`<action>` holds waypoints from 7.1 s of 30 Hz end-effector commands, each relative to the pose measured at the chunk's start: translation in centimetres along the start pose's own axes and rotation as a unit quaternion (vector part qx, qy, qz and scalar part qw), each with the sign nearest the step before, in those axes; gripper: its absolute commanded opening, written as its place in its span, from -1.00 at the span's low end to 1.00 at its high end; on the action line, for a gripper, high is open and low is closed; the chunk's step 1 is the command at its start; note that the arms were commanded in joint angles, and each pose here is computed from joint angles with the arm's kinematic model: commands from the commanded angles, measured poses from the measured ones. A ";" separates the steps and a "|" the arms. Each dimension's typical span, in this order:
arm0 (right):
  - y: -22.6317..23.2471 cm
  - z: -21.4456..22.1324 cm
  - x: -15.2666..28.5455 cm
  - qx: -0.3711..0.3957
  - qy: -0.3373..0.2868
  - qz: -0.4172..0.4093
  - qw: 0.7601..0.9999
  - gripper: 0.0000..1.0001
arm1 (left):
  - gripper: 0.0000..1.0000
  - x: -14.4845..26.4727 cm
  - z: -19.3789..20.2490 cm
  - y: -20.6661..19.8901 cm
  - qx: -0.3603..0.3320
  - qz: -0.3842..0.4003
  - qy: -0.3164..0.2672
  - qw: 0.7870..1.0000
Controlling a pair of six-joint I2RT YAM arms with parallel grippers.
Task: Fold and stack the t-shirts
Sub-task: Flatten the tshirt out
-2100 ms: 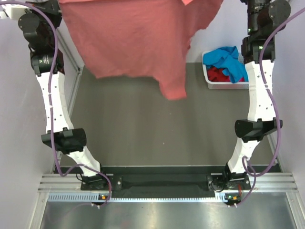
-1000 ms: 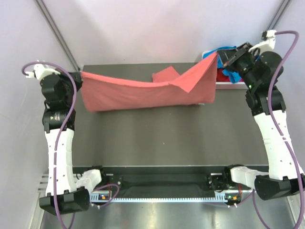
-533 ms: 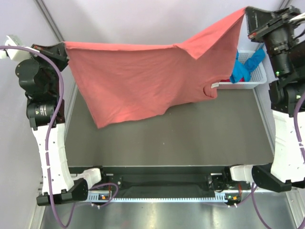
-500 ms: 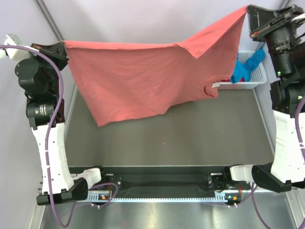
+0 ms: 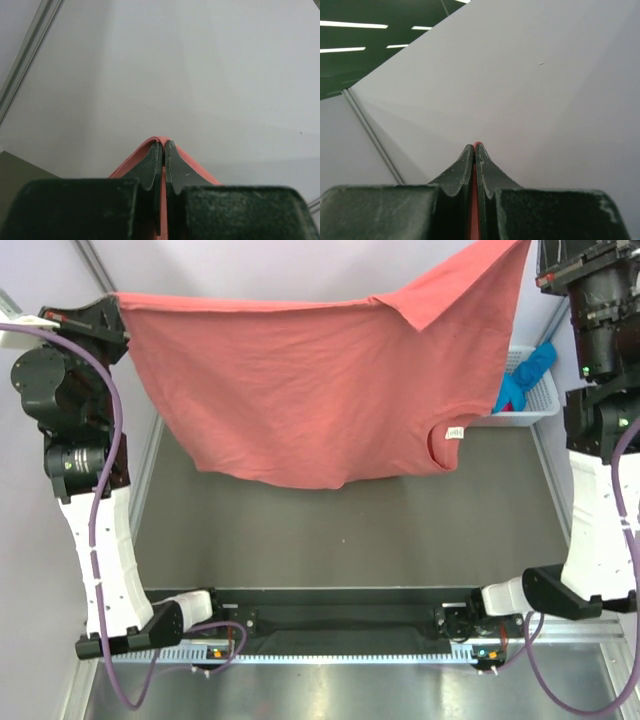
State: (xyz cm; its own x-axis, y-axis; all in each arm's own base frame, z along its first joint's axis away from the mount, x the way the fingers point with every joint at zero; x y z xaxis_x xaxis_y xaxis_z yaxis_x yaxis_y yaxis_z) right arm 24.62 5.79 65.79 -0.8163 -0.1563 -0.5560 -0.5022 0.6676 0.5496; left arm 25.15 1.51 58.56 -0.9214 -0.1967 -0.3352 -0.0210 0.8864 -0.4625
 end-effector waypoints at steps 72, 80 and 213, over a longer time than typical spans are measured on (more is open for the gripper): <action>-15.1 26.7 34.7 -0.158 0.604 0.295 0.723 -1.00 | -1.00 25.5 20.8 16.2 -0.010 -0.404 0.265 0.875; -17.5 30.2 33.0 -0.141 0.667 0.326 0.654 -0.47 | 0.13 21.6 25.2 16.6 -0.075 -0.424 0.410 0.804; -24.2 45.5 20.6 0.037 0.747 0.275 0.604 -0.08 | 0.07 7.4 36.8 14.3 -0.072 -0.068 0.650 0.754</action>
State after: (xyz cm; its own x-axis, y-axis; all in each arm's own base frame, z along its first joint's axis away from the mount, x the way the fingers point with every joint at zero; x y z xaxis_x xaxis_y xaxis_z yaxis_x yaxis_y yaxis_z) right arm 32.71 19.47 12.10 -0.2062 -0.3571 0.9110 -0.0548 0.9338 0.3536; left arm 32.62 -3.02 18.23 -0.4632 0.2052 0.8622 -0.1262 0.9476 -0.2934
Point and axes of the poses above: each gripper's point midway between its finger pads, its own x axis back along the fingers, its own y axis along the line the jaws close on, z = x × y, the point moved 8 cm from there along x, back along the fingers, and after that the axes turned 14 degrees about -x, right-handed, at the moved point
